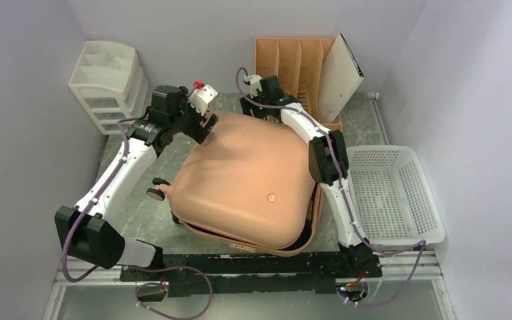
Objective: Open, take out, and arrange the luggage
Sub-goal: Move the distractor to the center of the board.
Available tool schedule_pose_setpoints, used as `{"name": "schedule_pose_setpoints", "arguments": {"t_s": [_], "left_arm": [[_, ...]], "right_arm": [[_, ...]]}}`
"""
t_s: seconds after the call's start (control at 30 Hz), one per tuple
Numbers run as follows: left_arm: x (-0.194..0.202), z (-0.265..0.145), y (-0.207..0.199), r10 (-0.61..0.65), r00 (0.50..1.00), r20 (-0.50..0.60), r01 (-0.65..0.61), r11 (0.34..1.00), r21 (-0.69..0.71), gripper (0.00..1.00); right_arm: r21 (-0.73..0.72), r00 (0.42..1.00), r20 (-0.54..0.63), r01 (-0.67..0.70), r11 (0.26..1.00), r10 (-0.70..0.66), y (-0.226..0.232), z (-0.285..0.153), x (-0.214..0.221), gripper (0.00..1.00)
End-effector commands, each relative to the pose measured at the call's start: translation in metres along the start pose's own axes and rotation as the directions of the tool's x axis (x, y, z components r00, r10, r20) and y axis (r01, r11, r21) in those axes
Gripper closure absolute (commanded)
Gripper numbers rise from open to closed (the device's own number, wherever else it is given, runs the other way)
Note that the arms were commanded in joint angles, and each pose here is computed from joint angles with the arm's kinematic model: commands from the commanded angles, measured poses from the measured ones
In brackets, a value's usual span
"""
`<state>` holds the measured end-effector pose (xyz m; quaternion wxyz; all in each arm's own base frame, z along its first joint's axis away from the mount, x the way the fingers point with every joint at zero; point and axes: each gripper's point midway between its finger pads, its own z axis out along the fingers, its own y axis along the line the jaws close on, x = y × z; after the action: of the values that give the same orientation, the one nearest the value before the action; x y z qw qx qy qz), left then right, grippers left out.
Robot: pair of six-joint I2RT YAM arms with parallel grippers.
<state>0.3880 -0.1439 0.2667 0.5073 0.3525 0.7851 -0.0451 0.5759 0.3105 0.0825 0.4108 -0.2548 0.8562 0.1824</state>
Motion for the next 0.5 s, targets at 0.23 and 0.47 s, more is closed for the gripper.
{"name": "schedule_pose_setpoints", "arguments": {"t_s": [0.23, 0.47], "left_arm": [[-0.072, -0.002, 0.041, 0.013, 0.993, 0.113, 0.000, 0.993, -0.114, 0.03], [-0.091, 0.019, 0.041, -0.005, 0.993, 0.116, 0.020, 0.991, -0.129, 0.03]], "right_arm": [[0.218, 0.855, 0.398, 0.263, 0.940, -0.332, -0.011, -0.298, -0.164, 0.20], [0.589, 0.829, 0.493, -0.093, 0.803, -0.265, -0.140, -0.434, -0.149, 0.20]]}}
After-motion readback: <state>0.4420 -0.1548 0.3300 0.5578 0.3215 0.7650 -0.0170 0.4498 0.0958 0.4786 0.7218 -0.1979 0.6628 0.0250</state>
